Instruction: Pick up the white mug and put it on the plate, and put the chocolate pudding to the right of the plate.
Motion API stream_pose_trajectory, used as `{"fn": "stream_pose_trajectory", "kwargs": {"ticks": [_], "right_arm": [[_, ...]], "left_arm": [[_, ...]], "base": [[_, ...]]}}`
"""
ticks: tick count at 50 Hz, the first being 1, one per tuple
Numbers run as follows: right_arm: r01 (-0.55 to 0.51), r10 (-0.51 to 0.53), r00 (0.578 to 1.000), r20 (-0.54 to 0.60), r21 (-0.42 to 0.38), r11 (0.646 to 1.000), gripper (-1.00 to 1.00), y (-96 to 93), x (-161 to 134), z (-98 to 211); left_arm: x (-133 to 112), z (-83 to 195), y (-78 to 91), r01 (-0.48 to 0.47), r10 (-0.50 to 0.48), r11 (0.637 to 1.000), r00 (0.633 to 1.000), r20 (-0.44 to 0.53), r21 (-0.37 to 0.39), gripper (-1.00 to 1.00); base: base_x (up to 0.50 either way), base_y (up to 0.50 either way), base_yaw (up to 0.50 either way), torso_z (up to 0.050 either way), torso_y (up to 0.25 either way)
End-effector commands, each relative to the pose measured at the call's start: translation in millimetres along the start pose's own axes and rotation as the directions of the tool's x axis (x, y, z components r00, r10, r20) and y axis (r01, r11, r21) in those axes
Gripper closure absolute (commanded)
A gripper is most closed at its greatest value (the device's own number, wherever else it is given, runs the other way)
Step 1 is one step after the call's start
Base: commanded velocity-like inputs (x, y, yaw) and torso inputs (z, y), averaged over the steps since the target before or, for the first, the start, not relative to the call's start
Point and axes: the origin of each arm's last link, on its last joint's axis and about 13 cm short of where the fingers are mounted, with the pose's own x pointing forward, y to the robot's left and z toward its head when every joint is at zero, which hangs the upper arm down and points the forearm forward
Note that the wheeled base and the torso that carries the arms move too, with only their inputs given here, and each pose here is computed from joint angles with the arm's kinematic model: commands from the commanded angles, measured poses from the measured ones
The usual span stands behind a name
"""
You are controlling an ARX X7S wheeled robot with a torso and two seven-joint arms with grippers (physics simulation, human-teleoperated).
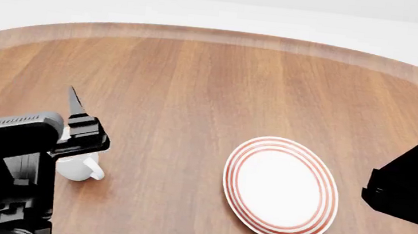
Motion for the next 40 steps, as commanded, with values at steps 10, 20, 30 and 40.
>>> {"fn": "stream_pose_trajectory", "kwargs": {"ticks": [10, 20, 30, 40], "right_arm": [[-0.006, 0.006, 1.0, 0.019, -0.017, 1.0, -1.0, -1.6, -0.5, 1.1], [-0.008, 0.008, 1.0, 0.018, -0.01, 1.0, -1.0, -0.9, -0.3, 2.0], [-0.012, 0.012, 1.0, 0.014, -0.001, 1.0, -1.0, -0.3, -0.3, 2.7], [-0.017, 0.017, 1.0, 0.011, 0.009, 1.0, -1.0, 0.4, -1.4, 3.1]], "left_arm": [[-4.9, 4.4, -51.8, 0.007, 0.014, 0.995, 0.976, -0.217, 0.096, -1.0], [22.5, 6.1, -72.5, -0.17, 0.207, 0.977, 0.903, -0.377, 0.131, -1.0], [38.3, 4.2, -87.5, -0.296, 0.333, 0.943, 0.839, -0.43, 0.152, -1.0], [49.4, -9.0, -96.2, -0.329, 0.39, 0.92, 0.809, -0.44, 0.21, -1.0]], "base": [[0.0, 0.0, 0.0, 0.0, 0.0], [0.0, 0.0, 0.0, 0.0, 0.0], [0.0, 0.0, 0.0, 0.0, 0.0], [0.0, 0.0, 0.0, 0.0, 0.0]]}}
